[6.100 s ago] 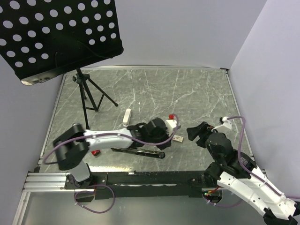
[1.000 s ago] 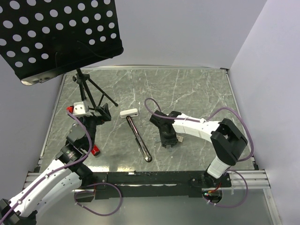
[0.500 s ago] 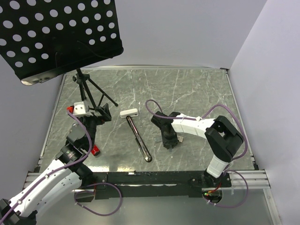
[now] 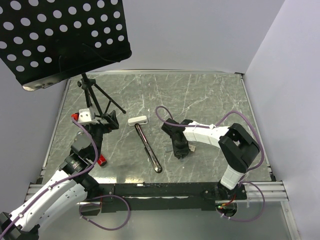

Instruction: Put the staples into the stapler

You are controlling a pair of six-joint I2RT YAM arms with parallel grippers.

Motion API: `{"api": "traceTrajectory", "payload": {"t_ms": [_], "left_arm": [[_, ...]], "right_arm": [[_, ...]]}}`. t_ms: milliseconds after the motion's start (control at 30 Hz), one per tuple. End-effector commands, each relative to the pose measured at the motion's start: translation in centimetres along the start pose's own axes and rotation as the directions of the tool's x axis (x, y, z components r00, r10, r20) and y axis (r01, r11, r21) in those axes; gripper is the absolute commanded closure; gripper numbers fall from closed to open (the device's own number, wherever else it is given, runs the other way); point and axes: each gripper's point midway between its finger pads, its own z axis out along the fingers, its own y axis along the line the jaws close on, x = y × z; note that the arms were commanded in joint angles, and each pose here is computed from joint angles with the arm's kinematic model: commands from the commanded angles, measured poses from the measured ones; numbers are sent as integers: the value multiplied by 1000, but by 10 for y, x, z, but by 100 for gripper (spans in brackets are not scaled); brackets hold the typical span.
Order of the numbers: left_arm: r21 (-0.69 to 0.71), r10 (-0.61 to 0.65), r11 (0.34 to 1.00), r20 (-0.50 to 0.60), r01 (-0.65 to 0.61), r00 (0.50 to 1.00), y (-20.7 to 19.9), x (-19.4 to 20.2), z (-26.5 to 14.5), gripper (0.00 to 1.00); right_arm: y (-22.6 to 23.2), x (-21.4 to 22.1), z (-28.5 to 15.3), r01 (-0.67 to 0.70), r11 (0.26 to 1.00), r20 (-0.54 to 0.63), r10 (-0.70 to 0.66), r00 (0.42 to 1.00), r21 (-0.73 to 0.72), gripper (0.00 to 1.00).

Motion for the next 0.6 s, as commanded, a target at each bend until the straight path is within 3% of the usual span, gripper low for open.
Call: {"api": "traceTrajectory", "payload": {"t_ms": [0,367,567], "left_arm": [[20,-26,999,26,25,999,-4,-9,0,1],[23,-27,999,25,27,999,-5,-9,1,1],[23,-27,999,25,27,999,-5,-9,1,1]], "right_arm": [[-7,11,9,5,1000,-36,-4,999,18,68],[-10,10,1,19,1000,-18,-19,1000,23,78],[3,-8,-22,48,999,83,-48,995,-4,80]]}}
